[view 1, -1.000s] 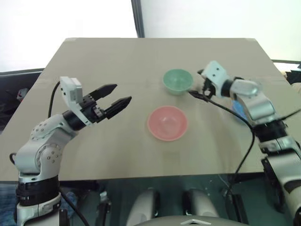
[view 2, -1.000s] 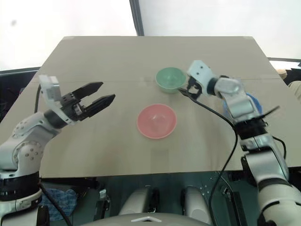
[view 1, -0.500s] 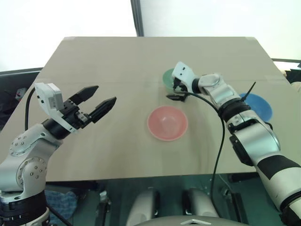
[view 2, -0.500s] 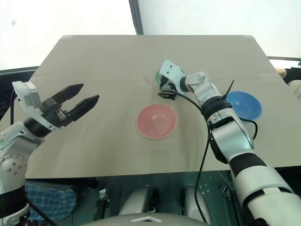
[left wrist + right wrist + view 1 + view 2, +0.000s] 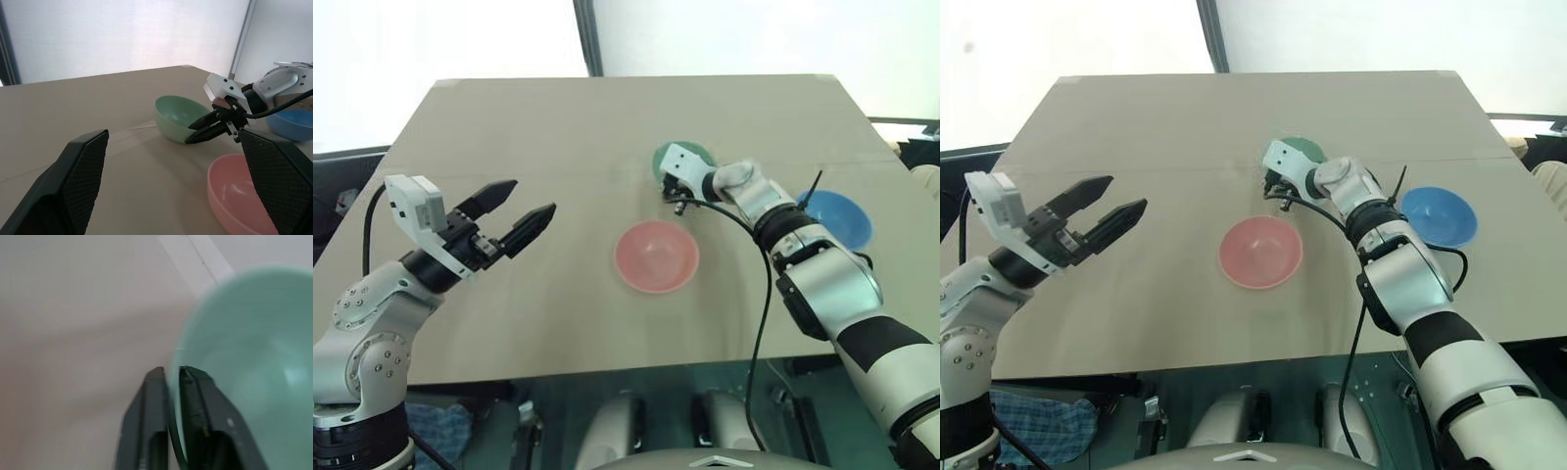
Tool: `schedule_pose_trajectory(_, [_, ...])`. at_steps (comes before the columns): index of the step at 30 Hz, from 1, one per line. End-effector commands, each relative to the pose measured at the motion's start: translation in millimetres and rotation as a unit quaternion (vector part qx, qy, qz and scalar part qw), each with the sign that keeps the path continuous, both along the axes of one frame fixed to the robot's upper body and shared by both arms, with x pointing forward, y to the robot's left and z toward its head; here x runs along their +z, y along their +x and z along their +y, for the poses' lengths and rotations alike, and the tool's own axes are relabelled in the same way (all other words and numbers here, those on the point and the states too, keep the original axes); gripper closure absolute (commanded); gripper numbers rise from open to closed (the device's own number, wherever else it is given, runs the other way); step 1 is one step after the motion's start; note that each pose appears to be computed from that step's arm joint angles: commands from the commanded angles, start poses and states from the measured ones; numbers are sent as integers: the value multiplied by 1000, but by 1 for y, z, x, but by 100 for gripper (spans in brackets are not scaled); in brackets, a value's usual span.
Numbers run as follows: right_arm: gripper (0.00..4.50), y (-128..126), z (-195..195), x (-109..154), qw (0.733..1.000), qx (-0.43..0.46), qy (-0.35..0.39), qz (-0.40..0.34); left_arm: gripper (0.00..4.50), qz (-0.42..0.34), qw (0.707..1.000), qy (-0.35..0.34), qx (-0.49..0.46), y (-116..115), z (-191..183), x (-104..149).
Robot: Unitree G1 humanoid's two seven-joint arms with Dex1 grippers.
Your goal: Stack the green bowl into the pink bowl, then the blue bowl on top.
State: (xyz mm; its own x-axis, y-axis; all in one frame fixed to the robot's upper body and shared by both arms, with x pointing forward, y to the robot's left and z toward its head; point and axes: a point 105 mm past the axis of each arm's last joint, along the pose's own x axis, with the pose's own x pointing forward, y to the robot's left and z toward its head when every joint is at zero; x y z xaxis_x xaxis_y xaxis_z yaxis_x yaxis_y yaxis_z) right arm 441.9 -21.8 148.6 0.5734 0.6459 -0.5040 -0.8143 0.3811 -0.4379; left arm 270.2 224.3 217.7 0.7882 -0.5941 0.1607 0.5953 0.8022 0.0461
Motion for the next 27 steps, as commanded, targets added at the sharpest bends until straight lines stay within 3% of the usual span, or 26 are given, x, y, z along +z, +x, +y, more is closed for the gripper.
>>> schedule_pose_trajectory(1, [445, 3, 4, 20, 999, 12, 7, -33, 0, -30, 999, 8, -8, -4, -6, 12])
schedule_pose_trajectory(6, [445, -2, 8, 38, 995, 66, -5, -78, 0, -28, 999, 8, -17, -3, -9, 11])
schedule_pose_trajectory(8, [445, -8, 6, 53, 984, 109, -39, -132, 0, -27, 999, 9, -21, -2, -11, 10])
schedule_pose_trajectory(12, [445, -46, -2, 69, 962, 197, -74, -174, 0, -29, 999, 12, -31, 0, -13, 9])
schedule_pose_trajectory(21, [445, -145, -18, 47, 936, 309, -120, -114, 0, -26, 996, 19, -82, 12, -25, 7])
schedule_pose_trajectory(27, [445, -176, -22, 32, 922, 340, -159, -97, 0, -26, 991, 34, -129, 26, -38, 8])
